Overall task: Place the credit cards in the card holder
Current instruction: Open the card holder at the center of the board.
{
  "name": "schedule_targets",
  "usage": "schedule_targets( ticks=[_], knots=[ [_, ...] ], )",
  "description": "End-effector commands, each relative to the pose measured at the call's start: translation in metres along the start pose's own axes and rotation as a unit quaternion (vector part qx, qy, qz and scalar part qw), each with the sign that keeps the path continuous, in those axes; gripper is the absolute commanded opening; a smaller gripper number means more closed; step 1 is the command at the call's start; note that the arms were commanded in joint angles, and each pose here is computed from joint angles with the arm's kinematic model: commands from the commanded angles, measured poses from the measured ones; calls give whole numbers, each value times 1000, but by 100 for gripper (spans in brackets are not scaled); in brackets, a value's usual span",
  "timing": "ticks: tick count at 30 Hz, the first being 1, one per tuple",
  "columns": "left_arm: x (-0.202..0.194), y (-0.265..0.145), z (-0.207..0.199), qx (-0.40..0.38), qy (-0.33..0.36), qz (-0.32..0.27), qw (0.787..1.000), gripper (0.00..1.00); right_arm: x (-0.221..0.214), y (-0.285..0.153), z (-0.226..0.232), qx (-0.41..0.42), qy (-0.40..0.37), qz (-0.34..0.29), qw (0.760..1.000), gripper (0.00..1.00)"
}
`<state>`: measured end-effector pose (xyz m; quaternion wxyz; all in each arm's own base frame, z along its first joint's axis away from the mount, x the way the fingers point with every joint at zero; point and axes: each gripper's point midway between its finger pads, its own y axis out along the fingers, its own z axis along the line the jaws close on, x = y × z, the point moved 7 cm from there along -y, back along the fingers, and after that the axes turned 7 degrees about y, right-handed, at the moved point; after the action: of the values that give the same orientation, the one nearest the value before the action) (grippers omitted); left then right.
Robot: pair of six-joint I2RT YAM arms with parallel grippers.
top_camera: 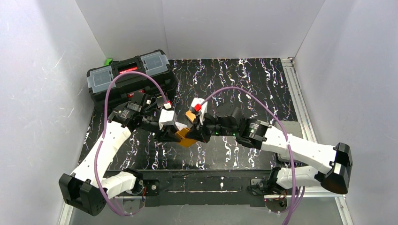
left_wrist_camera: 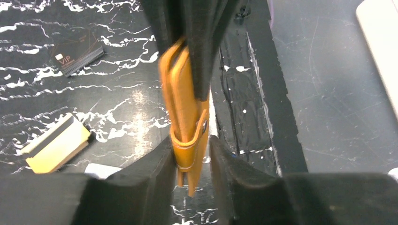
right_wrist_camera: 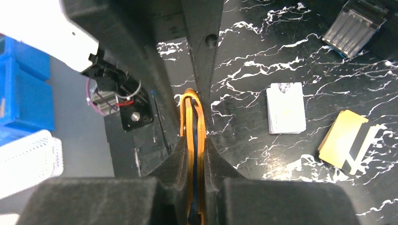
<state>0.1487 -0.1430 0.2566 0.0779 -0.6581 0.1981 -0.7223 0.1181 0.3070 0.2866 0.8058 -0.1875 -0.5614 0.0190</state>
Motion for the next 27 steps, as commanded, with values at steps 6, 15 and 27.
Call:
schedule_targets(
  ticks=[6,15,27],
  knots=[
    [14,-13,15,130,63,17,989,84,17,-10,-14,-94,53,-45,993,1],
    [21,-22,12,258,238,-14,936,84,35,-17,-17,-150,119,-83,978,1],
    [38,-14,38,340,311,-27,887,54,63,-11,-2,-134,174,-122,968,1]
  ],
)
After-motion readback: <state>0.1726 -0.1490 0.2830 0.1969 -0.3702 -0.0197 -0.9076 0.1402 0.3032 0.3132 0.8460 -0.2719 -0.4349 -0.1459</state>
